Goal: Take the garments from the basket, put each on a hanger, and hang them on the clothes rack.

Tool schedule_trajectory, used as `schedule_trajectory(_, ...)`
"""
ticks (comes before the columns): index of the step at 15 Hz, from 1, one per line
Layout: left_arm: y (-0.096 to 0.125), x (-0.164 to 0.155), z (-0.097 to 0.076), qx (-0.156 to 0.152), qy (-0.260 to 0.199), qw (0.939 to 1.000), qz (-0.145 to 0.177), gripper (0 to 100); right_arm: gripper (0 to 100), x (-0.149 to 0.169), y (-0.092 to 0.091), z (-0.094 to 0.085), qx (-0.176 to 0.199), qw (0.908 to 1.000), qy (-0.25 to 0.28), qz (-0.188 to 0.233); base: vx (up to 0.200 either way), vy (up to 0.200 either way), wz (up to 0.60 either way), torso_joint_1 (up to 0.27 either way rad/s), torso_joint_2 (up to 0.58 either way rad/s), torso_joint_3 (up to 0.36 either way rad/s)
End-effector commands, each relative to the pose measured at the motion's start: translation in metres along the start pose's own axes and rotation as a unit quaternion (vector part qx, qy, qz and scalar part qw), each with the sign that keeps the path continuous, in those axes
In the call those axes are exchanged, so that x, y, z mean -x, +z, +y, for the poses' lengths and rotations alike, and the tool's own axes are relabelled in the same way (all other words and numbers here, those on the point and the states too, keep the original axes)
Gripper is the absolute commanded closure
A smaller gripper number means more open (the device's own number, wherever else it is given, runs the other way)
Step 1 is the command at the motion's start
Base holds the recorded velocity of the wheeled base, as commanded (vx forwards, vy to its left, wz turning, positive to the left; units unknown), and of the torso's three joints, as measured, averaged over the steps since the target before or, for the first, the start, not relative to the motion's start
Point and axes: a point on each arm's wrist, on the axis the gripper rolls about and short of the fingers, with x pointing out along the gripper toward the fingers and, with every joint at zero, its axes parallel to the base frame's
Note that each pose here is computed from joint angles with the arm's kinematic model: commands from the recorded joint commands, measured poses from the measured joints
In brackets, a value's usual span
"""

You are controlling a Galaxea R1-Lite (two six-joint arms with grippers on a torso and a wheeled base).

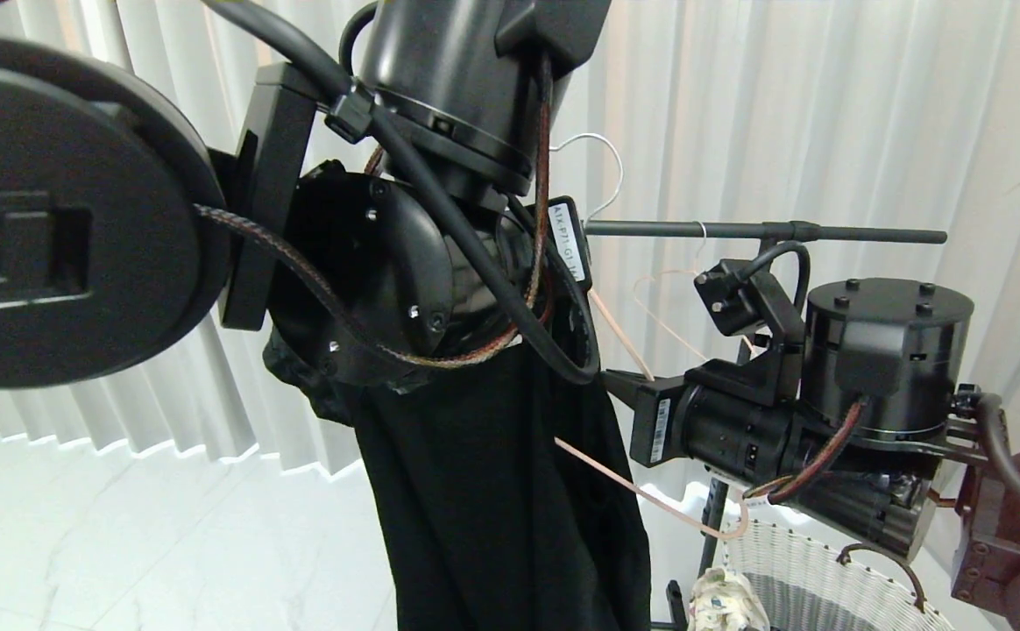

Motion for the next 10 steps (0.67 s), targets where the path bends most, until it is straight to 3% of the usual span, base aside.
schedule_trajectory(1, -0.005, 0.000, 0.004, -0.017, 0.005, 0.9998, 0.006, 0, 100, 0.000, 0.002, -0.003, -0.001, 1.0000, -0.006, -0.003, 0.000, 0.000, 0.00, 0.000, 0.00, 0.000)
schedule_trajectory(10, -0.019, 0.014, 0.021, -0.073, 0.013, 0.9969, 0.024, 0, 100, 0.003, 0.016, -0.019, -0.007, 0.9976, -0.052, -0.044, 0.000, 0.000, 0.00, 0.000, 0.00, 0.000)
